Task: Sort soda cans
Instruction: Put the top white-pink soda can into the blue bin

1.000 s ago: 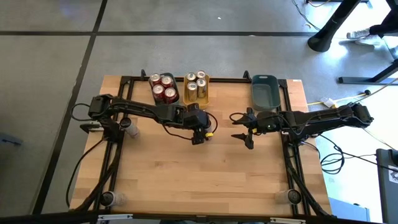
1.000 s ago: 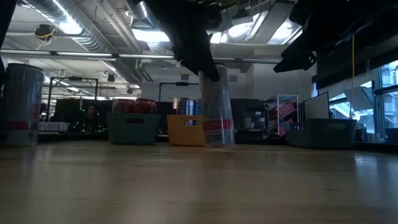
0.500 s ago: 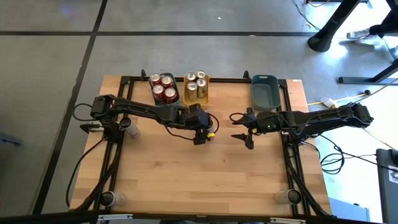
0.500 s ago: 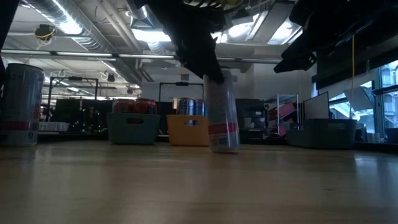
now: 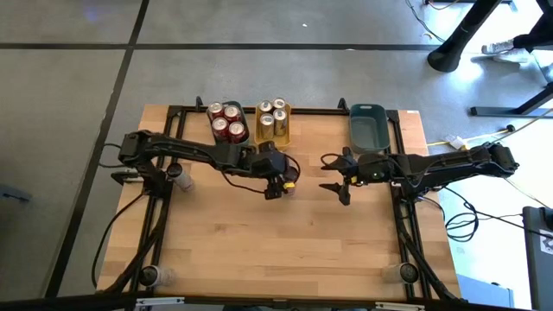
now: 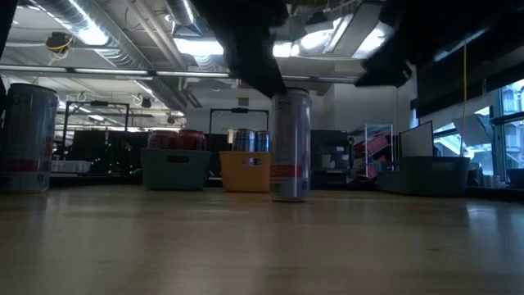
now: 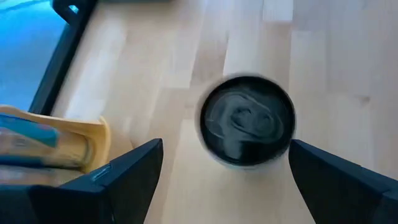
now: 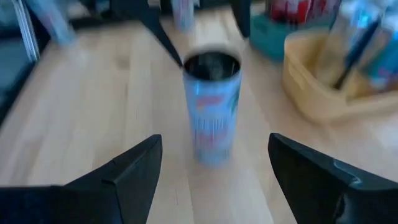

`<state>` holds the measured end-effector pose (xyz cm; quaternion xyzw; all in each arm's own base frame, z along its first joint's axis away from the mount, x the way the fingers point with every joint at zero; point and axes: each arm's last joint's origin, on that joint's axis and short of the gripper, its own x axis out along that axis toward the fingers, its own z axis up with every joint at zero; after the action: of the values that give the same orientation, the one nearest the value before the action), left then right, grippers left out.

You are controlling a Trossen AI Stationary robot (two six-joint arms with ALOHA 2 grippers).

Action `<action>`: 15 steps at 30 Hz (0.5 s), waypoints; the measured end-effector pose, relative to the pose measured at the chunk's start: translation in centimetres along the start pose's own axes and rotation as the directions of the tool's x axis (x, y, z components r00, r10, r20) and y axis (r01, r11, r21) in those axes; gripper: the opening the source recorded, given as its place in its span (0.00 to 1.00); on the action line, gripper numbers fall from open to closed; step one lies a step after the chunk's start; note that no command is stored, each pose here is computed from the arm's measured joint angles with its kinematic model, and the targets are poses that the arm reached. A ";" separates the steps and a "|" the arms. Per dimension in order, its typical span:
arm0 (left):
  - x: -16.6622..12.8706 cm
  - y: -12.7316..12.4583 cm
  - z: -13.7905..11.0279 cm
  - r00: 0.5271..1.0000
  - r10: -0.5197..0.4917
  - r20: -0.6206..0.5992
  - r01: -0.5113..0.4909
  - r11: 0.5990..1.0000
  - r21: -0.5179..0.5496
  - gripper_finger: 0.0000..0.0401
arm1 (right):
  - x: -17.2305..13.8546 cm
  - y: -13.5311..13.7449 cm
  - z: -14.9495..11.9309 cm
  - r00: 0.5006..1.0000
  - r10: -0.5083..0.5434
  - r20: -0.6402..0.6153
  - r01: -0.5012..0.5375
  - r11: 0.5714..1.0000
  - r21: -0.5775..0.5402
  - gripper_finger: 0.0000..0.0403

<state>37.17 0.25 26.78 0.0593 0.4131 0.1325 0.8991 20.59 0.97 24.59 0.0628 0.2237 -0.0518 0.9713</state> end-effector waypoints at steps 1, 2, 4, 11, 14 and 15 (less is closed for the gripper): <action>-0.5 0.1 0.1 1.000 -0.001 0.010 0.001 1.000 -0.007 0.83 | 0.2 0.1 0.3 1.000 0.005 0.028 -0.005 1.000 0.001 0.73; -1.1 0.2 0.2 1.000 -0.001 0.022 0.001 1.000 -0.012 0.83 | 0.4 0.1 0.4 0.999 0.008 0.047 -0.008 1.000 -0.009 0.73; -2.1 0.4 0.2 1.000 -0.004 0.017 0.004 1.000 -0.015 0.83 | 1.1 0.3 0.9 0.994 0.018 0.105 -0.015 0.999 -0.029 0.73; -3.3 -0.1 -1.0 0.997 -0.012 -0.072 0.011 1.000 -0.007 0.83 | 5.2 0.9 1.4 0.968 0.037 0.248 -0.009 0.994 -0.112 0.73; -2.2 -0.6 -2.4 0.996 0.002 -0.094 -0.002 1.000 0.002 0.83 | 7.1 1.1 0.9 0.959 0.027 0.282 0.009 0.992 -0.126 0.73; -1.7 -0.7 -3.0 0.994 0.008 -0.109 -0.008 1.000 0.000 0.83 | 7.6 1.1 0.7 0.958 0.019 0.288 0.020 0.991 -0.130 0.73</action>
<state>33.96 -0.93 25.88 0.0537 0.4611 0.1393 0.8747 27.87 1.36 21.95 -0.0095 0.0826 -0.0458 0.9955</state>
